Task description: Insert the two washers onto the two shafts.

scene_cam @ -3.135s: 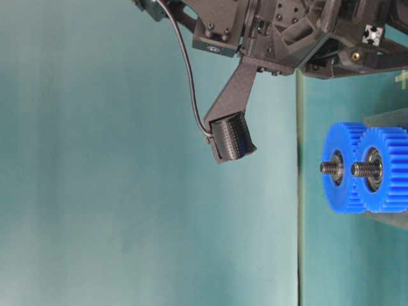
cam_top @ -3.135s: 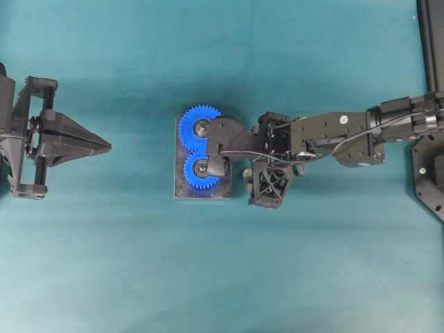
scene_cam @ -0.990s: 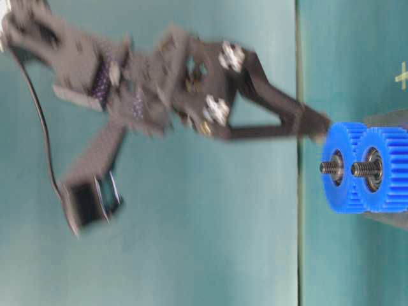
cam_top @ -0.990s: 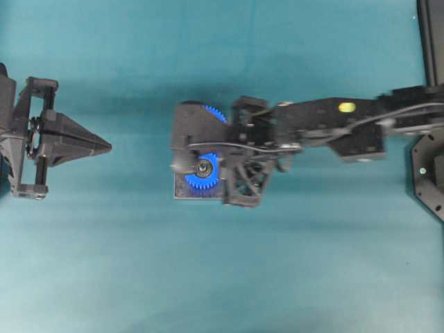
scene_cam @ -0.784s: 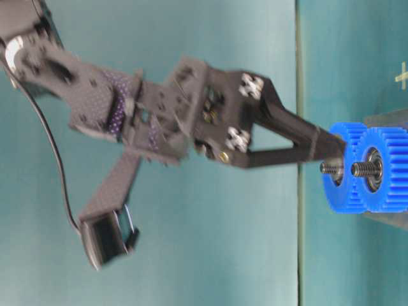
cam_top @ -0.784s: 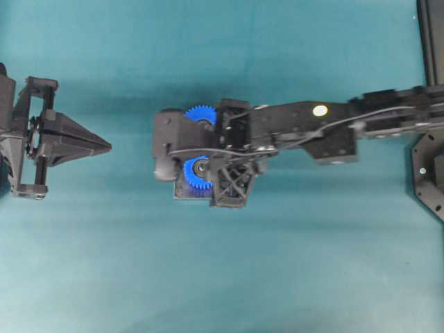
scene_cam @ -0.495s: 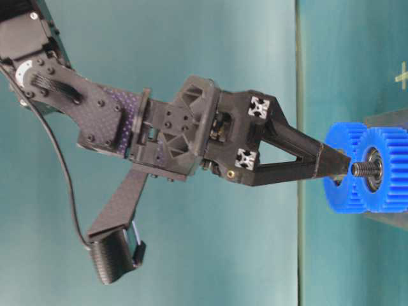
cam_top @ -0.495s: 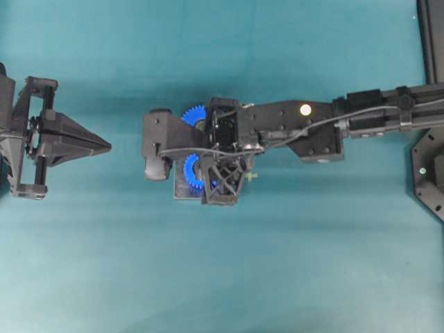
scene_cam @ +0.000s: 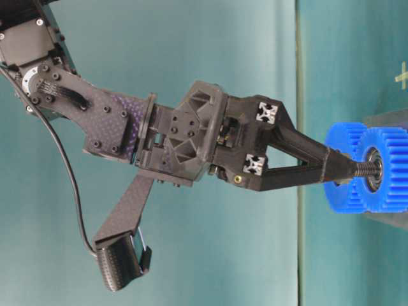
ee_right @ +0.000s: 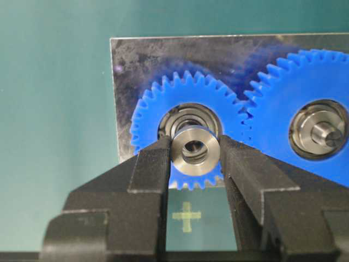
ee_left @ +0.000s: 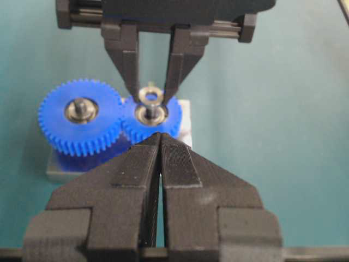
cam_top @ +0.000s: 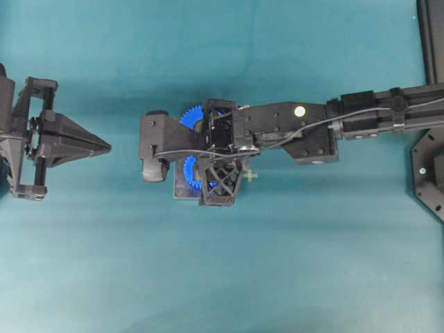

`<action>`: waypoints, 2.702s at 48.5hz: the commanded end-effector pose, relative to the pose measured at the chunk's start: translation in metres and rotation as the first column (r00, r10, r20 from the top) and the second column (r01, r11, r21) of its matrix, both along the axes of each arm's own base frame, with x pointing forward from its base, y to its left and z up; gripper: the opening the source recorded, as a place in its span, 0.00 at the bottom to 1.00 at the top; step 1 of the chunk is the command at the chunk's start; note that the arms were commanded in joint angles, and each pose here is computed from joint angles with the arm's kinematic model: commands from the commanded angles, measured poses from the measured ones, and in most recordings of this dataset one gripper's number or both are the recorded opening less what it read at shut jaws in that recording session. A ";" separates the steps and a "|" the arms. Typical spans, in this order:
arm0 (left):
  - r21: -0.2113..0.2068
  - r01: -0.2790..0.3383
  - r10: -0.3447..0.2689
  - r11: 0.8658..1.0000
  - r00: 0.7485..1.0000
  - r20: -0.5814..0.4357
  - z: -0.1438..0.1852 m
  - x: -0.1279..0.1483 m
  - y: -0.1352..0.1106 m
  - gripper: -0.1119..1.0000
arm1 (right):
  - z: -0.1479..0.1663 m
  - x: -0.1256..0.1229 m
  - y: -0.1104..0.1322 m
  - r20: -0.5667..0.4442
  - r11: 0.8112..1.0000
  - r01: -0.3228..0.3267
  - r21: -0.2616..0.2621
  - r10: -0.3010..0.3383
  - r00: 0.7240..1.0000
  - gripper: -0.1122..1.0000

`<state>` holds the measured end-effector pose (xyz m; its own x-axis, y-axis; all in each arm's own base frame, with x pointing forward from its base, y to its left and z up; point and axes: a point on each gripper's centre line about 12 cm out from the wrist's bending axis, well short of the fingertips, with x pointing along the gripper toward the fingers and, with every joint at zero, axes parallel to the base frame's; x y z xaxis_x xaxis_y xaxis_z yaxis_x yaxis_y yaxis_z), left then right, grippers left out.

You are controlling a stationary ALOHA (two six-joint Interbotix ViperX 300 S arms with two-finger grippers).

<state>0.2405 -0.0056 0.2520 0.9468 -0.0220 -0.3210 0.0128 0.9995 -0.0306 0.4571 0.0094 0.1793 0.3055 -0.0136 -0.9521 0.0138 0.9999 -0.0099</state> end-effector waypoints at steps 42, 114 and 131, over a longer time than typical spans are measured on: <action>0.002 0.001 -0.001 1.000 0.999 0.035 0.011 0.004 0.000 0.10 | 0.007 0.007 0.000 0.028 1.000 0.003 0.003 -0.003 1.000 0.38; 0.016 0.033 -0.033 0.999 0.999 0.014 0.006 0.002 -0.007 0.10 | 0.079 -0.076 -0.009 0.376 0.995 0.072 0.063 -0.091 0.922 0.70; 0.013 0.027 -0.027 1.000 1.000 0.009 0.005 0.002 -0.006 0.10 | 0.087 -0.115 -0.008 0.493 0.990 0.089 0.112 -0.133 0.860 0.19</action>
<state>0.2404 -0.0122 0.2506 0.9429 -0.0479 -0.3297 0.0442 0.9988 -0.0189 0.3483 0.0007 0.2514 0.6818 -0.0083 -0.7315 0.1076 0.9902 0.0890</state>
